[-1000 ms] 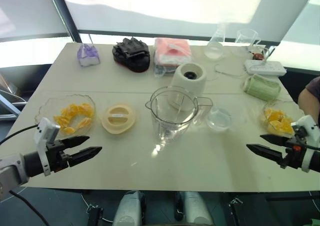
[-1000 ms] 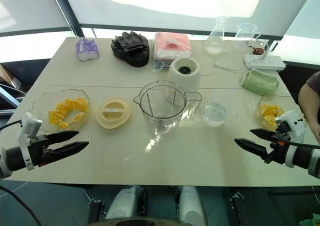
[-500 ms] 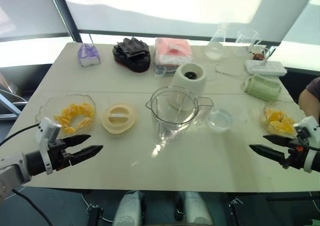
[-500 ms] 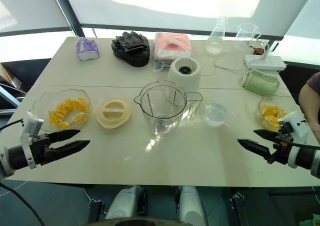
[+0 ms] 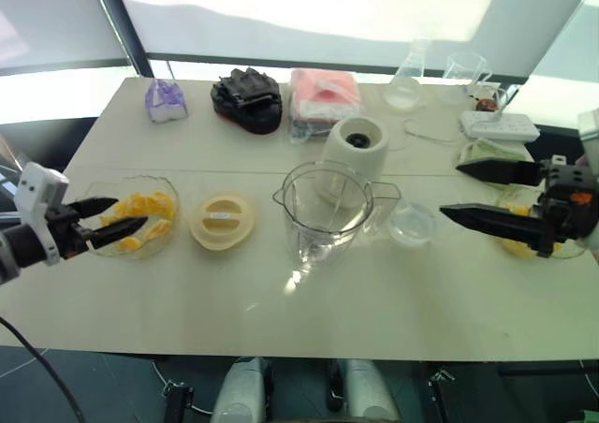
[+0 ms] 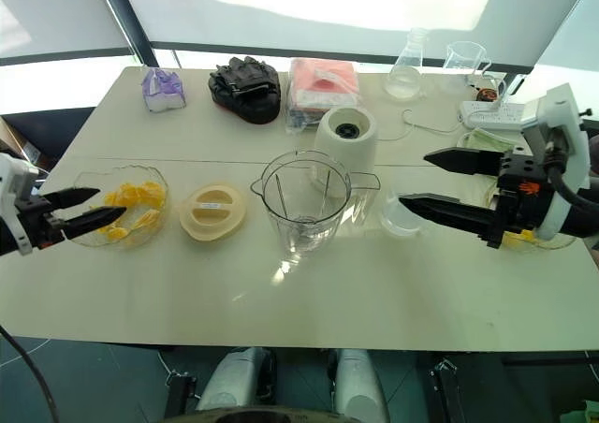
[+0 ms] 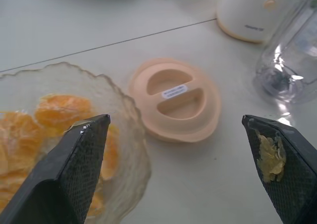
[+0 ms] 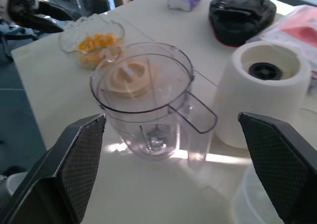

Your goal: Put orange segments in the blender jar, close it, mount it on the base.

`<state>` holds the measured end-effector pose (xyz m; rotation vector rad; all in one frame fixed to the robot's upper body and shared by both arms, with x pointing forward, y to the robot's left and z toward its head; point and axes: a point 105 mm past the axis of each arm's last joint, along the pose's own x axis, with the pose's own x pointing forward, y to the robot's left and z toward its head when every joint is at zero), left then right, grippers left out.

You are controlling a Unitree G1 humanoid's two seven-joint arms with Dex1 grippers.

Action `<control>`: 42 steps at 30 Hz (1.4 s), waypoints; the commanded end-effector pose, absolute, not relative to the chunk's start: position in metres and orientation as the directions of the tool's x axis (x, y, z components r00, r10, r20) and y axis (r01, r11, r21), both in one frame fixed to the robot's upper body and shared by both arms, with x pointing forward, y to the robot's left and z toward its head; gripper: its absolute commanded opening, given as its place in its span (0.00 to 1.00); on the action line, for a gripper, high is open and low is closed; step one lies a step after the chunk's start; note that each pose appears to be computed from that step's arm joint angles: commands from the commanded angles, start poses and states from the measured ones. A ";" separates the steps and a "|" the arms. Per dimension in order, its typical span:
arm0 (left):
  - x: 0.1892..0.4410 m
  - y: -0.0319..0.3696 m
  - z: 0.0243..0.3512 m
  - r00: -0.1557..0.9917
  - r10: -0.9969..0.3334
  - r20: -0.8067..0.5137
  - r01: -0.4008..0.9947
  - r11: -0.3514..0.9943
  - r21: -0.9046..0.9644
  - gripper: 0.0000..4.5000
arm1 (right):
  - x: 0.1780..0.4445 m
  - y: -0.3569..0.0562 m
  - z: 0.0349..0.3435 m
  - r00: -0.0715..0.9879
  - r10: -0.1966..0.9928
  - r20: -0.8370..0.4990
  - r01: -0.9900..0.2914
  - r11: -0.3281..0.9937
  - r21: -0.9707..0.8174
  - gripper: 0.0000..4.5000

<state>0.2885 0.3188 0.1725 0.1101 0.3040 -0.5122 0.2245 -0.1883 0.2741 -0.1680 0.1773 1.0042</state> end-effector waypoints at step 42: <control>0.374 0.307 0.074 0.618 -0.281 -0.734 0.657 0.698 0.286 0.99 | 0.211 -0.124 0.293 0.377 0.901 -0.215 -0.914 0.323 -0.246 1.00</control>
